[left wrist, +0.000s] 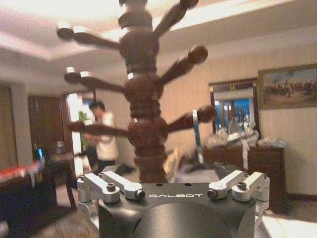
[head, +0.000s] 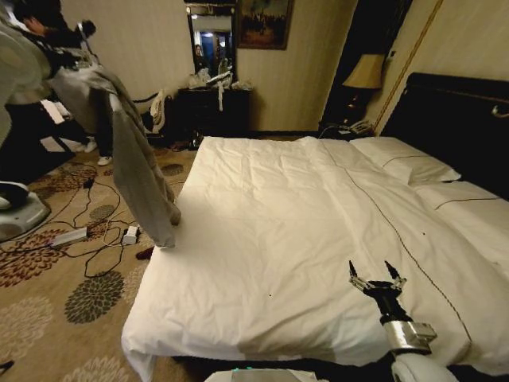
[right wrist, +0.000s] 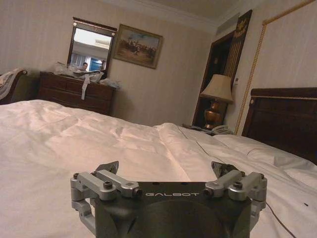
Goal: Pick up the clothes from the bed and hang them on the clothes hanger.
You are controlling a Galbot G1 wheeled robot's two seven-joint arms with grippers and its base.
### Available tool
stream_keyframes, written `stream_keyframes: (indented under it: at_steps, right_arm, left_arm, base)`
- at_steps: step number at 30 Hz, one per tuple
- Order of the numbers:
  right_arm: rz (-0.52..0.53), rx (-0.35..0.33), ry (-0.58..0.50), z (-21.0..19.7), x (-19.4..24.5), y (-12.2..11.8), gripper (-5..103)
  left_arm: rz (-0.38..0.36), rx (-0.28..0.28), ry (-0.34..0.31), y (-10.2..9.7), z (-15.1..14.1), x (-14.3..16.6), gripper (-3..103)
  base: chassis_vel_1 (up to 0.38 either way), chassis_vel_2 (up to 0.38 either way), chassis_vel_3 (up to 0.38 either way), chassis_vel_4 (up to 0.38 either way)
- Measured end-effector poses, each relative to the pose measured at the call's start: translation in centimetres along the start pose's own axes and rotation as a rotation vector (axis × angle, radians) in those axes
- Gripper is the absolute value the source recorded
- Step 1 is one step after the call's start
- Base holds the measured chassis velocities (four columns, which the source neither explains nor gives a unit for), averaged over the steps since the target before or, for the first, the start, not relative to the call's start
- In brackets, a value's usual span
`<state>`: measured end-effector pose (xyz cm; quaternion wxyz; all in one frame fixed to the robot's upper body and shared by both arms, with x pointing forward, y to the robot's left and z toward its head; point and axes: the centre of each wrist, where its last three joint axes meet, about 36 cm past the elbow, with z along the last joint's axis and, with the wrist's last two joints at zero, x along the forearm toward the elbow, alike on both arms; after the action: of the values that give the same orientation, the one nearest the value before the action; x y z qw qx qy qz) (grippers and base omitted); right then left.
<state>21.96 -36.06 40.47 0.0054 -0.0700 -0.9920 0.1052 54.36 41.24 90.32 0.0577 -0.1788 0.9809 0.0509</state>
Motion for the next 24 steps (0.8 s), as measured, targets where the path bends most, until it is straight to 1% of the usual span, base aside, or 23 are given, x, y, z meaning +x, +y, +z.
stream_keyframes:
  at_steps: [3, 6, 7, 8, 9, 11, 12, 13, 14, 15, 17, 18, 20, 21, 24]
  right_arm:
    - [0.000, 0.000, 0.000, 0.0, 0.0, 0.0, 100]
    - [0.000, 0.000, 0.000, 0.0, 0.0, 0.0, 100]
    - [0.000, 0.000, 0.000, 0.0, 0.0, 0.0, 100]
    - [0.000, 0.000, 0.000, 0.0, 0.0, 0.0, 100]
    - [0.000, 0.000, 0.000, 0.0, 0.0, 0.0, 100]
    - [0.000, 0.000, 0.000, 0.0, 0.0, 0.0, 100]
    - [0.000, 0.000, 0.000, 0.0, 0.0, 0.0, 100]
    - [0.000, 0.000, 0.000, 0.0, 0.0, 0.0, 100]
    - [0.000, 0.000, 0.000, 0.0, 0.0, 0.0, 100]
    - [0.000, 0.000, 0.000, 0.0, 0.0, 0.0, 100]
    - [0.000, 0.000, 0.000, 0.0, 0.0, 0.0, 100]
    - [0.000, 0.000, 0.000, 0.0, 0.0, 0.0, 100]
    - [0.000, 0.000, 0.000, 0.0, 0.0, 0.0, 100]
    - [0.000, 0.000, 0.000, 0.0, 0.0, 0.0, 100]
    - [0.000, 0.000, 0.000, 0.0, 0.0, 0.0, 100]
  left_arm:
    - [0.012, -0.009, -0.031, -0.1, 0.0, 0.9, 100]
    - [0.034, -0.012, -0.033, -0.4, 0.2, 1.7, 100]
    - [0.051, -0.015, -0.028, -0.6, 0.5, 2.3, 100]
    - [0.088, -0.024, -0.016, -1.0, 1.6, 3.7, 100]
    - [0.088, -0.024, -0.016, -1.0, 1.6, 3.7, 100]
    - [0.140, -0.037, -0.014, -1.6, 3.0, 5.4, 100]
    - [0.203, -0.036, -0.028, -2.5, 4.2, 7.1, 100]
    - [0.254, -0.025, -0.048, -3.3, 5.2, 8.5, 100]
    - [0.277, -0.013, -0.062, -3.5, 5.8, 9.3, 100]
    - [0.277, -0.013, -0.062, -3.5, 5.8, 9.3, 100]
    - [0.317, 0.022, -0.085, -4.3, 7.2, 10.7, 100]
    - [0.340, 0.054, -0.088, -4.8, 8.5, 11.7, 100]
    - [0.376, 0.092, -0.067, -5.6, 10.8, 13.1, 100]
    - [0.376, 0.092, -0.067, -5.6, 10.8, 13.1, 100]
    - [0.410, 0.137, -0.026, -6.4, 15.6, 15.3, 100]
  base:
    - [0.000, 0.000, 0.000, 0.000]
    - [0.000, 0.000, 0.000, 0.000]
    - [0.000, 0.000, 0.000, 0.000]
    - [0.000, 0.000, 0.000, 0.000]
    - [0.000, 0.000, 0.000, 0.000]
    - [0.000, 0.000, 0.000, 0.000]
    - [0.000, 0.000, 0.000, 0.000]
    - [0.000, 0.000, 0.000, 0.000]
    - [0.000, 0.000, 0.000, 0.000]
    - [0.000, 0.000, 0.000, 0.000]
    - [0.000, 0.000, 0.000, 0.000]
    - [0.000, 0.000, 0.000, 0.000]
    - [0.000, 0.000, 0.000, 0.000]
    - [0.000, 0.000, 0.000, 0.000]
    - [0.000, 0.000, 0.000, 0.000]
